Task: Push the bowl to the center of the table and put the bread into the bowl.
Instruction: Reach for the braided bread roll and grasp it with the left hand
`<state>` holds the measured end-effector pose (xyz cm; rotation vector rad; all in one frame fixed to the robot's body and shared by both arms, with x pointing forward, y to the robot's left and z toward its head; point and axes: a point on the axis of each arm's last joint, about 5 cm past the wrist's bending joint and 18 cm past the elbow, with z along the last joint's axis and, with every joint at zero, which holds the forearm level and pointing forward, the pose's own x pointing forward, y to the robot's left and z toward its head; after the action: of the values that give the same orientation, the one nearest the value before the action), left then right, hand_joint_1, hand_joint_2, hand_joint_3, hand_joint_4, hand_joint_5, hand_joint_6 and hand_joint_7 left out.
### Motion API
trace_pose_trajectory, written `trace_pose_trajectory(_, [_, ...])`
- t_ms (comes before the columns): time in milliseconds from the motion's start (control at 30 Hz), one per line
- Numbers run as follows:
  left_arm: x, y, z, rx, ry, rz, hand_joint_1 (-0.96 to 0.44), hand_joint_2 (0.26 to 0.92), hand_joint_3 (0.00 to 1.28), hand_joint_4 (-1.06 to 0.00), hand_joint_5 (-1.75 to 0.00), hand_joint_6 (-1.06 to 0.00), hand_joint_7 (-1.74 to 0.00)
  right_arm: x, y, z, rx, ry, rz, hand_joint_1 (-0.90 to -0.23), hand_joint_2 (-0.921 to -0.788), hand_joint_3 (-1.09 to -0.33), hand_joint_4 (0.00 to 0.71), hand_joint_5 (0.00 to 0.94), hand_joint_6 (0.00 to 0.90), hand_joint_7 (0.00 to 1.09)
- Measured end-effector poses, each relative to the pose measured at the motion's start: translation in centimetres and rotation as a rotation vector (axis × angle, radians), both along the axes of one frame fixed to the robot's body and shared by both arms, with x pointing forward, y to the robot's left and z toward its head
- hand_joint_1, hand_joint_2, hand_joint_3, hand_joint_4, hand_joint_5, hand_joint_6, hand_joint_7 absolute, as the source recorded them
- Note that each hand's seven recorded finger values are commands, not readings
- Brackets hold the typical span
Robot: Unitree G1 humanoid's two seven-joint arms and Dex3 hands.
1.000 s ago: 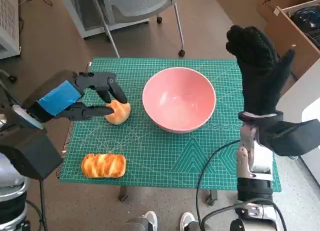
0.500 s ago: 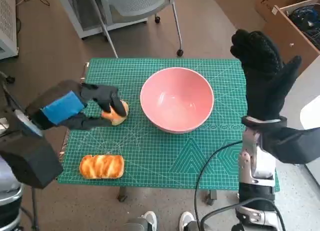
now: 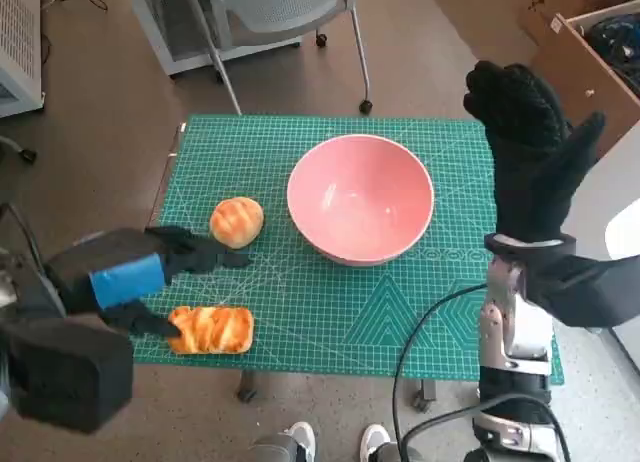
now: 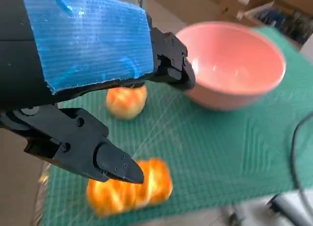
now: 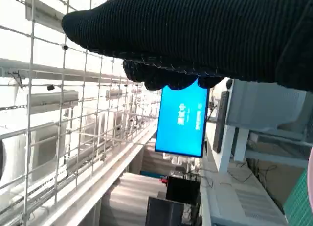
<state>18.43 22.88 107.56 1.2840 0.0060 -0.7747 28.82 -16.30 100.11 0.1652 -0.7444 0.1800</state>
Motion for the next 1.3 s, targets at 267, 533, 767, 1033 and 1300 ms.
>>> trace_pose_trajectory(267, [-0.5,0.1,-1.4,0.003,0.008,0.033,-0.38,0.725,0.00,-0.13,-0.01,-0.22,-0.05,0.20,0.1,-0.3,-0.002,0.022,0.005,-0.573,-0.921,-0.616,0.320,0.003,0.149,0.48])
trace_pose_trajectory(533, [-0.4,-0.4,-2.9,0.012,0.008,0.032,-0.37,0.722,0.00,-0.14,0.00,-0.24,-0.03,0.29,0.3,-0.5,-0.011,0.029,0.020,-0.580,-0.921,-0.612,0.323,0.004,0.151,0.49])
trace_pose_trajectory(767, [0.0,-0.7,-4.3,0.018,0.017,0.055,-0.38,0.724,0.00,-0.15,0.00,-0.26,-0.03,0.30,0.2,-0.5,-0.021,0.025,0.034,-0.579,-0.921,-0.612,0.322,0.003,0.152,0.48])
trace_pose_trajectory(1033, [0.4,-1.0,-5.8,0.030,-0.004,0.090,-0.38,0.728,0.00,-0.17,-0.01,-0.28,-0.02,0.24,0.1,-0.4,-0.027,0.021,0.043,-0.572,-0.921,-0.616,0.321,0.002,0.151,0.49])
trace_pose_trajectory(1300, [0.7,-1.6,-8.3,0.031,-0.027,0.142,-0.29,0.742,0.01,-0.22,-0.02,-0.32,-0.02,0.17,-0.2,-0.2,-0.037,0.022,0.042,-0.569,-0.921,-0.618,0.321,0.001,0.146,0.49])
